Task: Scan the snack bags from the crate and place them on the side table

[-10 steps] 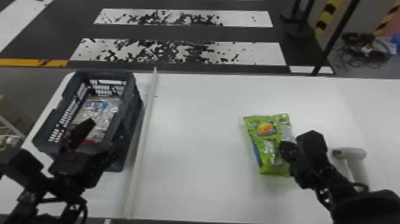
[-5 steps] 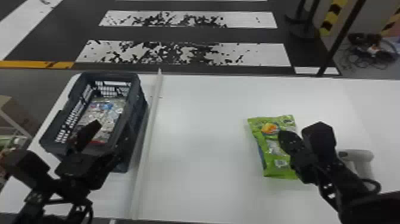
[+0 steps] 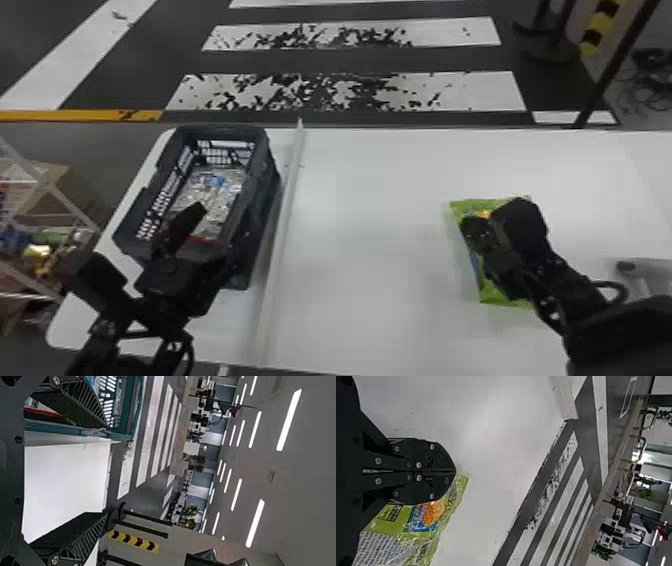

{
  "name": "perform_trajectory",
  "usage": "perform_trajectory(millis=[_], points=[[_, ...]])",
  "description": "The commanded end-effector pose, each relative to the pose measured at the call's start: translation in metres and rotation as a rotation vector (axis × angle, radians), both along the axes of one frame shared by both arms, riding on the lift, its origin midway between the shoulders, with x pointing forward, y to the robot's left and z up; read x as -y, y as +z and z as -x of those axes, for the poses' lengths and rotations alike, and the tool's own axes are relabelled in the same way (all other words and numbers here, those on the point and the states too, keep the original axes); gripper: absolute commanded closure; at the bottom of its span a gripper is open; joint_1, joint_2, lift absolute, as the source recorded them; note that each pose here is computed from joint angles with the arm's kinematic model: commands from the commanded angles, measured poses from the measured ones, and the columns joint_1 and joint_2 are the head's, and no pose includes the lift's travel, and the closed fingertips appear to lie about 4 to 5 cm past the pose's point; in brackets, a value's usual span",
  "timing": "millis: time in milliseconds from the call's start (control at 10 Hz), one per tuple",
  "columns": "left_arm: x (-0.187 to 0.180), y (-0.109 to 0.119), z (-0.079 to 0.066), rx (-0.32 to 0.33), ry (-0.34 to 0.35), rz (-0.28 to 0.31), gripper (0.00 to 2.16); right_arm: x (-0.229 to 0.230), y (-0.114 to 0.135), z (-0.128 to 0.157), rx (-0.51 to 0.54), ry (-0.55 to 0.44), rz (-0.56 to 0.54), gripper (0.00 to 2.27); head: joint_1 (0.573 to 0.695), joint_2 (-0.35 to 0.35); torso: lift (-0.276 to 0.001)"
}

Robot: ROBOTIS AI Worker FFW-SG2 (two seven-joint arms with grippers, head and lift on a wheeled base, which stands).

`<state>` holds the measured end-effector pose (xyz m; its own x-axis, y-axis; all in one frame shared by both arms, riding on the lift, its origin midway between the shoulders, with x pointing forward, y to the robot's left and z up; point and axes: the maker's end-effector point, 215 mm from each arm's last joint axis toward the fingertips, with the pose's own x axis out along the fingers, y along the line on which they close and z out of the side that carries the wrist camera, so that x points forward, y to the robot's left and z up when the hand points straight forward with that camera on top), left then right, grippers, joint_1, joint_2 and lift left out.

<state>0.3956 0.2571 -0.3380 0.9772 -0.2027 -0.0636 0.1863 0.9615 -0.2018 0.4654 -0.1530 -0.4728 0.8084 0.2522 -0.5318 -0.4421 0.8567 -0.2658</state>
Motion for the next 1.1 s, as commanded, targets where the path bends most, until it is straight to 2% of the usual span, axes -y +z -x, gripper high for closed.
perform_trajectory(millis=[0,500,1000], points=[[0.001,0.004,0.001,0.005,0.000,-0.001,0.09,-0.007,-0.008,-0.013,-0.008,0.019,0.025,2.24,0.695,0.135,-0.094],[0.001,0.008,0.007,0.005,0.000,-0.008,0.09,-0.016,-0.040,-0.039,-0.052,0.062,0.120,2.24,0.695,0.150,-0.094],[0.001,0.009,0.012,0.004,-0.002,-0.010,0.09,-0.005,-0.039,-0.048,-0.047,0.045,0.159,2.24,0.695,0.140,-0.094]])
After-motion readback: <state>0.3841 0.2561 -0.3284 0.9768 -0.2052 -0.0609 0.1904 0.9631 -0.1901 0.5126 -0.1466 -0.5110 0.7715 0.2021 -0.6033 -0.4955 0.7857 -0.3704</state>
